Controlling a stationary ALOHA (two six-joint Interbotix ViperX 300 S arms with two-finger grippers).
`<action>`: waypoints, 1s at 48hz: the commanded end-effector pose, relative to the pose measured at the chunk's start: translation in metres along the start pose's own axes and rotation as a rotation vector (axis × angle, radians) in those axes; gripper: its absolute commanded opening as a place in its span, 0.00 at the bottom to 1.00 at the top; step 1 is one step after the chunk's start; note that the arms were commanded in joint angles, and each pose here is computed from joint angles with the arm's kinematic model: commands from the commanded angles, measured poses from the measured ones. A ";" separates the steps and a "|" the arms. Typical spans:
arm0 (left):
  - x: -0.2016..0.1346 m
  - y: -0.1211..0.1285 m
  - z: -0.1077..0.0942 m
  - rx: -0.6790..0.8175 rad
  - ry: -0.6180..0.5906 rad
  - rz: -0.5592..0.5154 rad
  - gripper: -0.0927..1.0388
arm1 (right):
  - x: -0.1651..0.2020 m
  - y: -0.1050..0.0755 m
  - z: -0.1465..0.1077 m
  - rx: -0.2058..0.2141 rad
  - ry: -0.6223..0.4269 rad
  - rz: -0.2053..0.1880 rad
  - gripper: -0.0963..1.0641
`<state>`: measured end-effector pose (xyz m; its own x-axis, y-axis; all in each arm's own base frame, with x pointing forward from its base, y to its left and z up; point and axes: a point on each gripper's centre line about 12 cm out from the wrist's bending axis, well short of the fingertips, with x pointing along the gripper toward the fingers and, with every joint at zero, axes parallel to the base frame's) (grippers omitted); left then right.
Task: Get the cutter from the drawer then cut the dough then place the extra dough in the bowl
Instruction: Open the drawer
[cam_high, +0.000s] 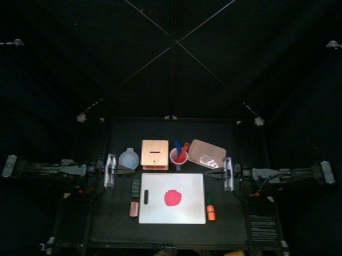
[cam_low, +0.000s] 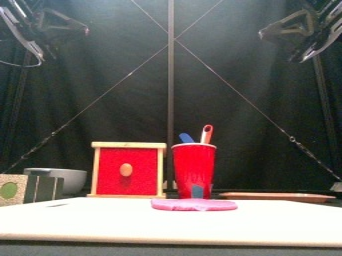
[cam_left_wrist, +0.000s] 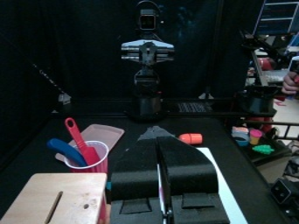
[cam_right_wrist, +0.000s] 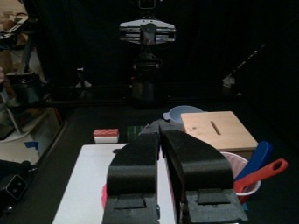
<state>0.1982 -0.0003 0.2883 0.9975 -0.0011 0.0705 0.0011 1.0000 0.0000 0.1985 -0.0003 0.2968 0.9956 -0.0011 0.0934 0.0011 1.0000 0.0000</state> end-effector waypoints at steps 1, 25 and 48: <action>0.008 0.001 0.016 -0.024 -0.028 0.008 0.05 | 0.006 -0.001 -0.005 -0.008 0.032 -0.006 0.09; 0.012 0.022 -0.037 -0.437 0.043 0.209 0.06 | 0.088 -0.033 0.030 0.013 0.157 -0.120 0.10; 0.012 0.032 -0.063 -0.826 -0.090 0.475 0.06 | 0.210 -0.076 0.012 0.000 0.611 -0.172 0.10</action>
<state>0.2116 0.0344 0.2254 0.9006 0.4310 -0.0556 -0.3266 0.5869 -0.7408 0.3957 -0.0680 0.3139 0.8492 -0.1460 -0.5075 0.1579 0.9873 -0.0198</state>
